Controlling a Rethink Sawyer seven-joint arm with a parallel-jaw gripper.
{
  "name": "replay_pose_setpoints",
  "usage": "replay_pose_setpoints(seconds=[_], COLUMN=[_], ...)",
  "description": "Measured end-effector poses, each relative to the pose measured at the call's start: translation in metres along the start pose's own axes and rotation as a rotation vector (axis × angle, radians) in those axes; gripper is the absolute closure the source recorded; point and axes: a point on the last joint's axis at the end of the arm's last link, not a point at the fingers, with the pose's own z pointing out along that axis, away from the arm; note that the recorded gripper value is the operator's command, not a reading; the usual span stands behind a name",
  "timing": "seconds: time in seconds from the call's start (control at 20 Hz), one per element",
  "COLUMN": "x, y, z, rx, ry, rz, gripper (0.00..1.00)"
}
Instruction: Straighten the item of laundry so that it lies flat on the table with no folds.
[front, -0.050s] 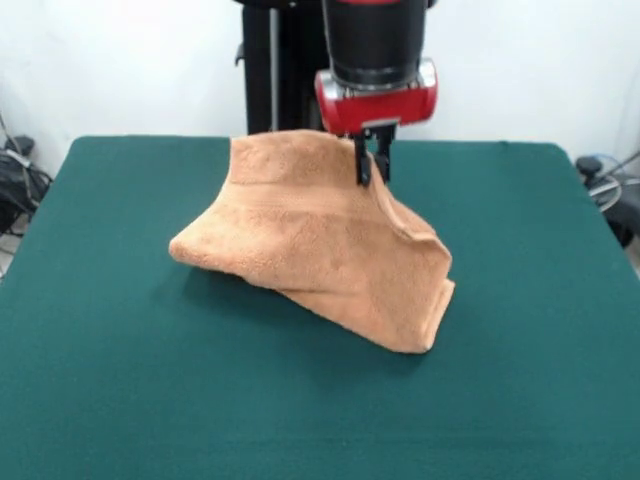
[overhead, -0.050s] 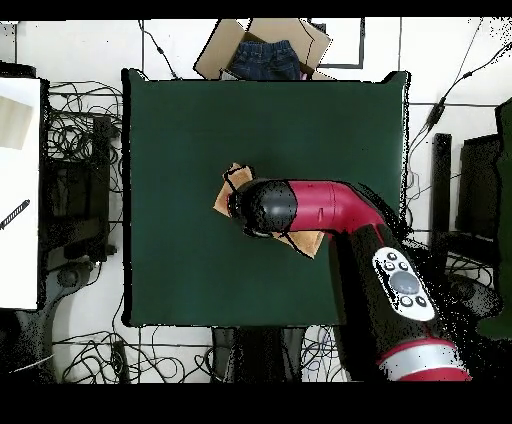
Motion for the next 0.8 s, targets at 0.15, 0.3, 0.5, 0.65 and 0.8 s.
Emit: replay_pose_setpoints(seconds=[0.15, 0.3, 0.5, 0.65, 0.8], x=[-0.007, -0.018, -0.028, -0.037, -0.047], y=[-0.003, -0.009, -0.016, -0.020, -0.023], z=[0.006, 0.007, 0.000, -0.007, -0.015], rx=[-0.005, -0.004, 0.001, 0.007, 0.012], ry=[-0.004, -0.015, -0.018, -0.017, -0.011], rz=[0.005, 0.013, 0.019, 0.022, 0.023], gripper=[1.00, 1.00, 1.00, 1.00, 1.00])
